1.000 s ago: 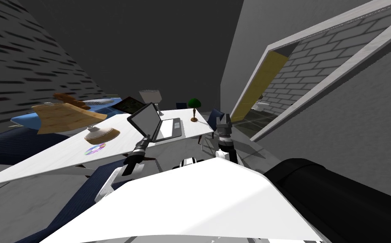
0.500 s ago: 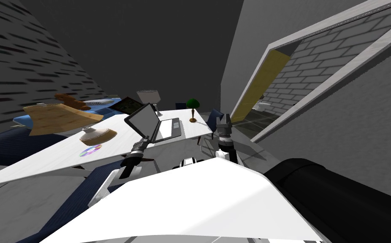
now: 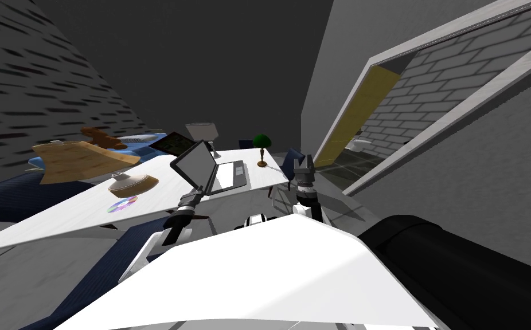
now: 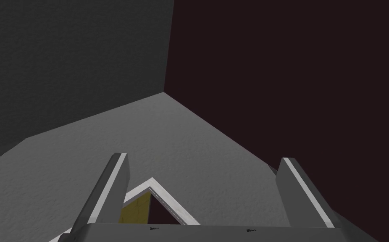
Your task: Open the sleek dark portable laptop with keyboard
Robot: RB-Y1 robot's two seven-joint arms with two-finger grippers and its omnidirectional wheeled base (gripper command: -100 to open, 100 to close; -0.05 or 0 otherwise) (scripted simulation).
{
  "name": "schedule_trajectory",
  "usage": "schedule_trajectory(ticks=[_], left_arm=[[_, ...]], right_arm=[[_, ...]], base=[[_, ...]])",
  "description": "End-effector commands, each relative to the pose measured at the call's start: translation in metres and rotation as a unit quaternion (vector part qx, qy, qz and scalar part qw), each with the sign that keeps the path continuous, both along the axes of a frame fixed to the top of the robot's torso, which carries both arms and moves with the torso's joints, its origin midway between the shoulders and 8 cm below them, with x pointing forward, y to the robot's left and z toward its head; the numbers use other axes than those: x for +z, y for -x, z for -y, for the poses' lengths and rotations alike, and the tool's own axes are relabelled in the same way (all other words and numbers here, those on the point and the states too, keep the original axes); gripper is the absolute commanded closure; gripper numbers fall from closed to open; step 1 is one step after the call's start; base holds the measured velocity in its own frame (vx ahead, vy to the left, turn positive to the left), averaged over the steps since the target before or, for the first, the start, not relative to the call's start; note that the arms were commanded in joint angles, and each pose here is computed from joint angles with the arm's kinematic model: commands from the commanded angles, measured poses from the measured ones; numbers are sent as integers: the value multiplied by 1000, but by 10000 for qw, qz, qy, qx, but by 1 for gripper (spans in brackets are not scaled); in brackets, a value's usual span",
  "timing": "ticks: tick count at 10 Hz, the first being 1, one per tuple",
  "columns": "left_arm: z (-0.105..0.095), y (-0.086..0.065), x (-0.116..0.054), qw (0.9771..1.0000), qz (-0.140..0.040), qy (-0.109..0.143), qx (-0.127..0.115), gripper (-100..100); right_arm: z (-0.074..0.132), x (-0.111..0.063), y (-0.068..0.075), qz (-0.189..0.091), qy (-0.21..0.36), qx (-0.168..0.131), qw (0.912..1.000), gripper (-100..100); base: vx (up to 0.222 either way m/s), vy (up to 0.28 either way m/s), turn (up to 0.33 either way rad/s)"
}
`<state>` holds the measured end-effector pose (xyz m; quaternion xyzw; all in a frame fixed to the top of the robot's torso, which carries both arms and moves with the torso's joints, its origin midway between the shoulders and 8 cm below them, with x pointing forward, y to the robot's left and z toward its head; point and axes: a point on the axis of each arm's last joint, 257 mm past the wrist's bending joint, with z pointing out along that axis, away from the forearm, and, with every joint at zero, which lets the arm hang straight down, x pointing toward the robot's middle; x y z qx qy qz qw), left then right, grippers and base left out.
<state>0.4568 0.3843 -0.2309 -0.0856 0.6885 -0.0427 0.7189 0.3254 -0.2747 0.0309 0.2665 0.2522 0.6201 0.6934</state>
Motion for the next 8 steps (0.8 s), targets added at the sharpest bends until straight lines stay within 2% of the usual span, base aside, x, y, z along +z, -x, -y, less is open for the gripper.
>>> schedule_trajectory(ticks=[1,3,6,7,8], left_arm=[[7,5,-4,9985,-21,-537,-68,100],[12,8,-8,9954,-43,-948,-117,100],[20,13,-14,9876,-76,-1558,-198,100],[14,10,-8,9895,-27,-1440,-138,100],[19,12,-11,9855,-33,-1687,-163,100]], right_arm=[[0,0,0,0,0,0,10000,0],[0,0,0,0,0,0,10000,0],[0,0,0,0,0,0,10000,0],[0,0,0,0,0,0,10000,0],[0,0,0,1,0,0,10000,0]], base=[[37,-25,48],[45,-24,56],[36,-25,44],[12,-10,26],[11,8,46]])
